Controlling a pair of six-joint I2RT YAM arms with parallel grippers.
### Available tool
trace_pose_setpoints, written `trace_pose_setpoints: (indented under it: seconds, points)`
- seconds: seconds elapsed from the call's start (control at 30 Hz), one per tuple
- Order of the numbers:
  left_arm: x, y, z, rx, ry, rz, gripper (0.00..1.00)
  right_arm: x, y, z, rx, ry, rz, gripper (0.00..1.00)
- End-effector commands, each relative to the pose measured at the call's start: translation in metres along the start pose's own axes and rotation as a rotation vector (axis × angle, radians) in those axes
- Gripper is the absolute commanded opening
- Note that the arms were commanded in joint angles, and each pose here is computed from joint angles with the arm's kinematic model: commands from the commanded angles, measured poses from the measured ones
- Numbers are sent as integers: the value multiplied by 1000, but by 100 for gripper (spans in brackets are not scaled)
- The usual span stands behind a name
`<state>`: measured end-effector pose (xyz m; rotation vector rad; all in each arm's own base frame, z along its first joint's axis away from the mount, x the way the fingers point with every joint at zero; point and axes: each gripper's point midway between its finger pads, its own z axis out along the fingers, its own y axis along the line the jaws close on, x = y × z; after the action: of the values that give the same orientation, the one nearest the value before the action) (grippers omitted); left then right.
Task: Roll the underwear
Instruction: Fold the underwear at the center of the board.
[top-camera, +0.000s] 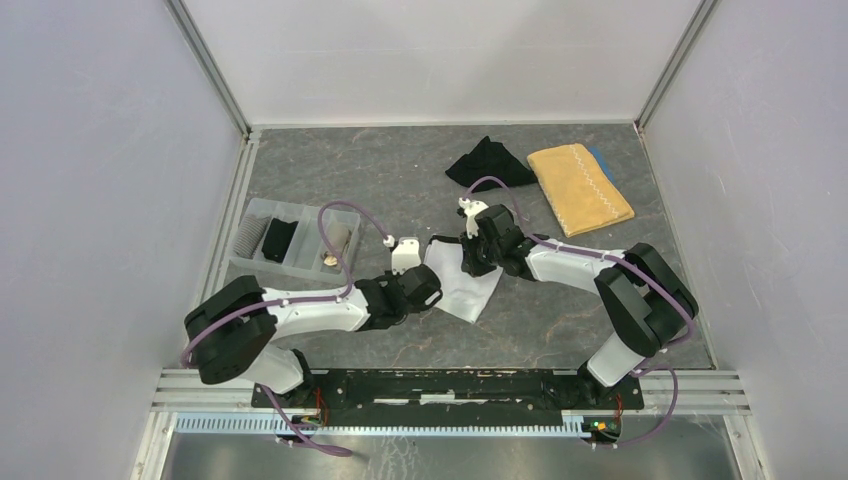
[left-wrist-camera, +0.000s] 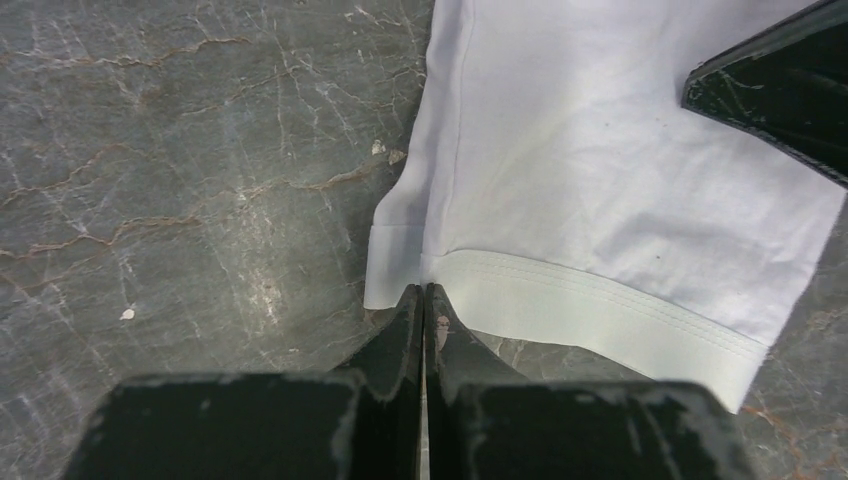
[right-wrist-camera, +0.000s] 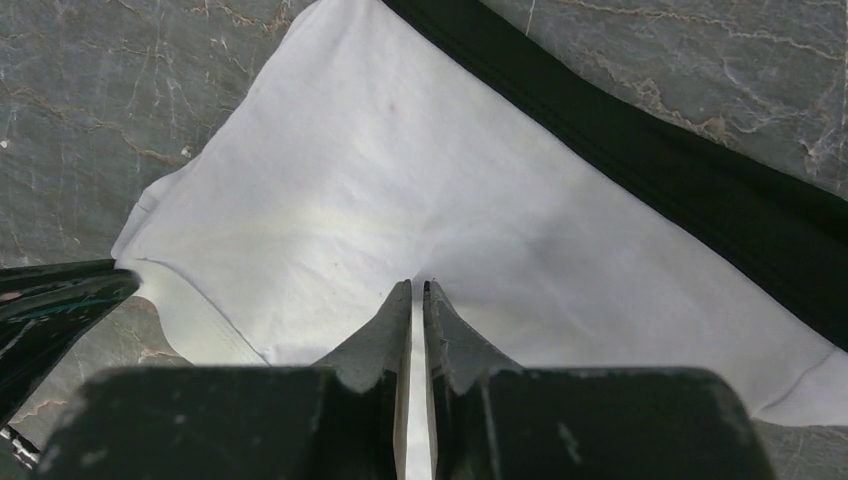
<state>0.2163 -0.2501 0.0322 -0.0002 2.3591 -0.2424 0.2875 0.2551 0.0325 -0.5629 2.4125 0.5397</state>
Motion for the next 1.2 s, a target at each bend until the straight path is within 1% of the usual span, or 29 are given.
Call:
trace_pose_setpoints:
  seconds: [0.0,0.27,0.47,0.87,1.0,1.1,1.17]
  points:
    - [-23,-6,-12,19,-38,7,2,-12,3,-1,-11,-43,-12,13]
    - [-20,4,-9,-25,-47,20,2,-7,2,2,-15,-29,-16,16]
    - [-15,16,0,-77,-51,27,2,-3,1,3,-12,-16,-23,16]
    - [-15,24,5,-127,-55,36,2,8,-3,3,0,11,-36,16]
    - [-23,21,-1,-122,-65,30,6,2,1,-3,-20,-8,-39,16]
    - [-31,18,-8,-108,-75,24,12,-2,5,-7,-32,-22,-41,16]
    - [-36,17,-13,-99,-83,17,19,-4,6,-10,-35,-29,-44,16]
